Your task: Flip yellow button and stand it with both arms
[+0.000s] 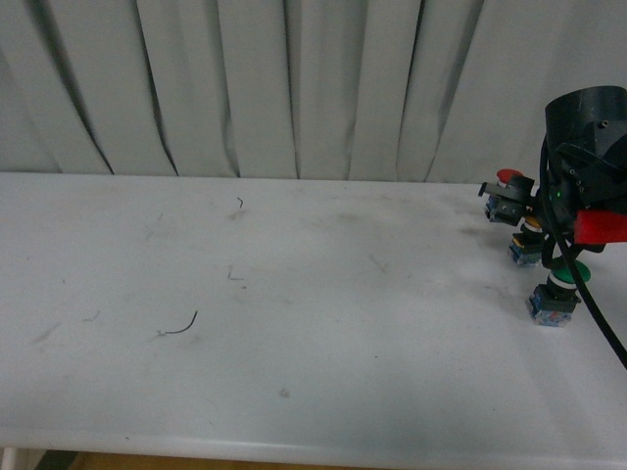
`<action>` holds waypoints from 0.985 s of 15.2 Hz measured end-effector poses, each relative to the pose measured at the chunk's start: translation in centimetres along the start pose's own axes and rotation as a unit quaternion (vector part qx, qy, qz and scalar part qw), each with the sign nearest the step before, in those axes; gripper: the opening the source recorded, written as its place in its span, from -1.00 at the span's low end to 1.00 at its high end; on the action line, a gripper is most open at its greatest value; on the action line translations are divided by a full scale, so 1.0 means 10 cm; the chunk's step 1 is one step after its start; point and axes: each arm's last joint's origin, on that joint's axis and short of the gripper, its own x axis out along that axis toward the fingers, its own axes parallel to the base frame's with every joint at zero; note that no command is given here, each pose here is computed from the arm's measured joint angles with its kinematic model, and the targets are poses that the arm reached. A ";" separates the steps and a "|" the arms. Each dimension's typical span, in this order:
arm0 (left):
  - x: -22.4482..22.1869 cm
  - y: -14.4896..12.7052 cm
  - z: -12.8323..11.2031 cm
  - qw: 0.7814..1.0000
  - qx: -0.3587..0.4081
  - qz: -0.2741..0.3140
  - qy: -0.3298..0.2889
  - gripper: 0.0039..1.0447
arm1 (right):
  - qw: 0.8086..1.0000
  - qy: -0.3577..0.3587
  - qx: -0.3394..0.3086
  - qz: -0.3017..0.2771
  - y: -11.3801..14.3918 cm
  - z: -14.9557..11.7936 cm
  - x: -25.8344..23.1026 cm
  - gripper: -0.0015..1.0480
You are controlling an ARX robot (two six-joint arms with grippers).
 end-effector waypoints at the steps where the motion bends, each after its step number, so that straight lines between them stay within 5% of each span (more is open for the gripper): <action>1: 0.00 0.00 0.00 1.000 0.000 0.000 0.000 0.88 | 1.000 0.000 0.002 0.000 0.00 0.00 0.00 0.37; 4: 0.00 0.00 0.00 1.000 0.000 0.000 0.000 0.88 | 1.000 -0.001 0.005 0.007 0.01 0.01 0.00 0.91; 10: 0.00 0.00 0.00 1.000 0.000 0.000 0.000 0.88 | 1.000 0.002 0.007 0.016 0.02 0.05 -0.03 0.87; 15: 0.00 0.00 0.00 1.000 0.000 0.000 0.000 0.88 | 0.998 -0.037 0.011 0.041 0.09 0.34 -0.21 0.87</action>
